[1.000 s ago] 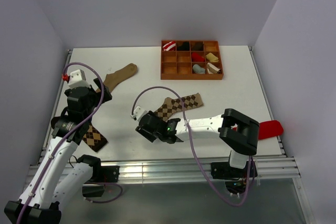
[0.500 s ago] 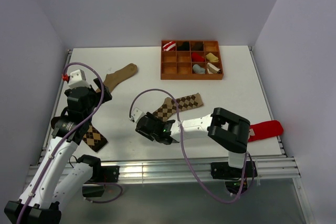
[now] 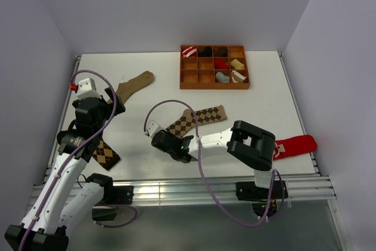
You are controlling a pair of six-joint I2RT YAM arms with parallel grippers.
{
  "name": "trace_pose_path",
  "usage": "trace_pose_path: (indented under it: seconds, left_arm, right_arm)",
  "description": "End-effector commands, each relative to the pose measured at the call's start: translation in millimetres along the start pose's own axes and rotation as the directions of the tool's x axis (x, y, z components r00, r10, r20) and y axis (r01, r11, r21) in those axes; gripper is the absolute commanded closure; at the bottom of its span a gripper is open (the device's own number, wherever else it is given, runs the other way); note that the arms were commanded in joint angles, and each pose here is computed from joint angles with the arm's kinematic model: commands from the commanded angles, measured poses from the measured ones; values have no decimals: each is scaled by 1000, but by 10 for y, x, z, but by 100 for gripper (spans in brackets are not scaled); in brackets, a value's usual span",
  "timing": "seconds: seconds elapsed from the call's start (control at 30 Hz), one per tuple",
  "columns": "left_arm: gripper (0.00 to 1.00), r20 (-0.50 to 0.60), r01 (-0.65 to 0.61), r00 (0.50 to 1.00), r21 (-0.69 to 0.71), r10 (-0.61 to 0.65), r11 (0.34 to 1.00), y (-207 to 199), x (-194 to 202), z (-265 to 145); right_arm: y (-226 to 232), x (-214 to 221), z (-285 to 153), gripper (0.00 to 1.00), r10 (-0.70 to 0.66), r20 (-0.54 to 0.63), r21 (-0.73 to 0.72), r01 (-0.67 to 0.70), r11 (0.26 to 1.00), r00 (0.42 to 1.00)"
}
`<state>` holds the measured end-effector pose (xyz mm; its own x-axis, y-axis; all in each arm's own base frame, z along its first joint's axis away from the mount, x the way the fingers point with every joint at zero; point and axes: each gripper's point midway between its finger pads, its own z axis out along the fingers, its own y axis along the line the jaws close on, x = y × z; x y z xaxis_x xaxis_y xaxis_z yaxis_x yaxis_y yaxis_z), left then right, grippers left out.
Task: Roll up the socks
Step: Roll the sock at the center of the board.
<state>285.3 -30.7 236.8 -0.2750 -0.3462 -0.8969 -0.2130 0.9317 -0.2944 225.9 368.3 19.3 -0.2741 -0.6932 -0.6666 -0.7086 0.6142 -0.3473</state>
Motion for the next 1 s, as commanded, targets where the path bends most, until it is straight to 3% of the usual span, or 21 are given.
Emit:
trace_pose_path:
  seconds: [0.0,0.2,0.5,0.73,0.97]
  left_arm:
    - [1,-8,-7,1000,-2,7,1000,11,23,14]
    - [1,-29,-2,1000,18,3,1000,-30,73,34]
    - [2,-132,127,985,130,-109,983,-304,271,24]
    - [9,-233,331,930,194,-284,924,-439,682,-6]
    - [12,-325,397,890,207,-320,894,-537,1135,-4]
  right_arm:
    - [11,122,59,74,-4,-25,22,5,1000,1000]
    - [79,-87,-24,99,95,30,-59,-93,994,995]
    - [95,-509,-204,100,294,94,-267,-261,928,951]
    - [78,-647,-284,100,490,69,-437,-416,797,869]
    - [116,-581,-263,100,617,-17,-571,-515,640,787]
